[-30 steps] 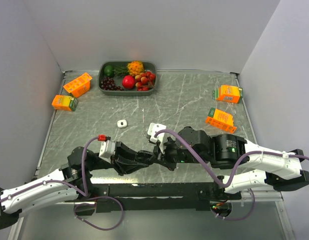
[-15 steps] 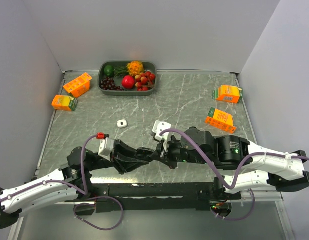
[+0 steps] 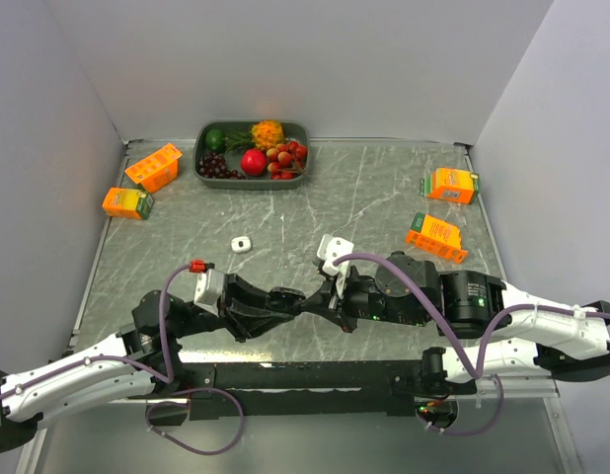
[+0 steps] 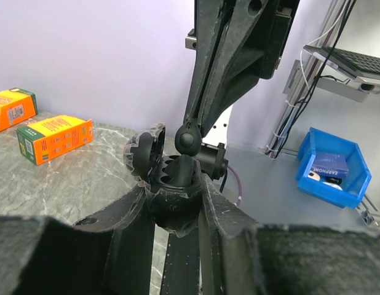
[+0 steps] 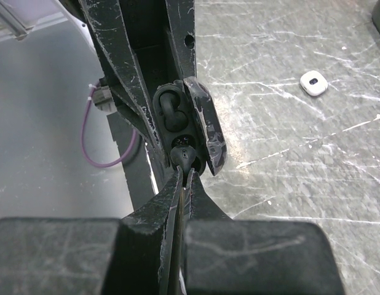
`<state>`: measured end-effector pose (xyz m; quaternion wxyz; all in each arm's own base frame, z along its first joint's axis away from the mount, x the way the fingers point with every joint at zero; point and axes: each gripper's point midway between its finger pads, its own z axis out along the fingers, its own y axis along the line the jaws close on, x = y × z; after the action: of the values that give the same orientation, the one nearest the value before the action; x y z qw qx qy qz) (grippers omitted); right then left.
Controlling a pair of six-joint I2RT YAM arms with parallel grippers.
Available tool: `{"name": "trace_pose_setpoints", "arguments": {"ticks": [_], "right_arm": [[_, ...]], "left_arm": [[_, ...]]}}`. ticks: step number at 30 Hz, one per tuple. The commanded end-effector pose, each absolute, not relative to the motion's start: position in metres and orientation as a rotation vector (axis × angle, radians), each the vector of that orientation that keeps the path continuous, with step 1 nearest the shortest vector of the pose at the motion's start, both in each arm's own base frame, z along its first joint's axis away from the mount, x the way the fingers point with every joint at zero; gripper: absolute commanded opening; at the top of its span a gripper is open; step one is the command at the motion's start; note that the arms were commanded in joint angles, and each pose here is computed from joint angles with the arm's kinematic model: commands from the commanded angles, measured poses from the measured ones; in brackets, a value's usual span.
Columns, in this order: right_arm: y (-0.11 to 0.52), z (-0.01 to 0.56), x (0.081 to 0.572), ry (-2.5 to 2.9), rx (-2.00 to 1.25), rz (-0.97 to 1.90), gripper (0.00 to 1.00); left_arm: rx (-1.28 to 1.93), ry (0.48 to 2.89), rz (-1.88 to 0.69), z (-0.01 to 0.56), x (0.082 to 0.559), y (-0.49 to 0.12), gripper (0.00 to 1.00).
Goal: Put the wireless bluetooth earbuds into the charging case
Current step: Adjust the earbud with the charging case.
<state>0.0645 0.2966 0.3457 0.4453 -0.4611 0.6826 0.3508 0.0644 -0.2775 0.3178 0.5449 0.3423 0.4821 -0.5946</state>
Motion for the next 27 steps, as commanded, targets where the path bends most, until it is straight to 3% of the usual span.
{"name": "trace_pose_setpoints", "arguments": {"ticks": [1, 27], "right_arm": [[0.297, 0.358, 0.064, 1.655, -1.101, 0.919, 0.0], [0.301, 0.345, 0.065, 1.668, -1.171, 0.856, 0.0]], "left_arm": [[0.753, 1.056, -1.425, 0.352, 0.064, -0.271, 0.01], [0.763, 0.99, -1.452, 0.369, 0.057, -0.269, 0.01]]}}
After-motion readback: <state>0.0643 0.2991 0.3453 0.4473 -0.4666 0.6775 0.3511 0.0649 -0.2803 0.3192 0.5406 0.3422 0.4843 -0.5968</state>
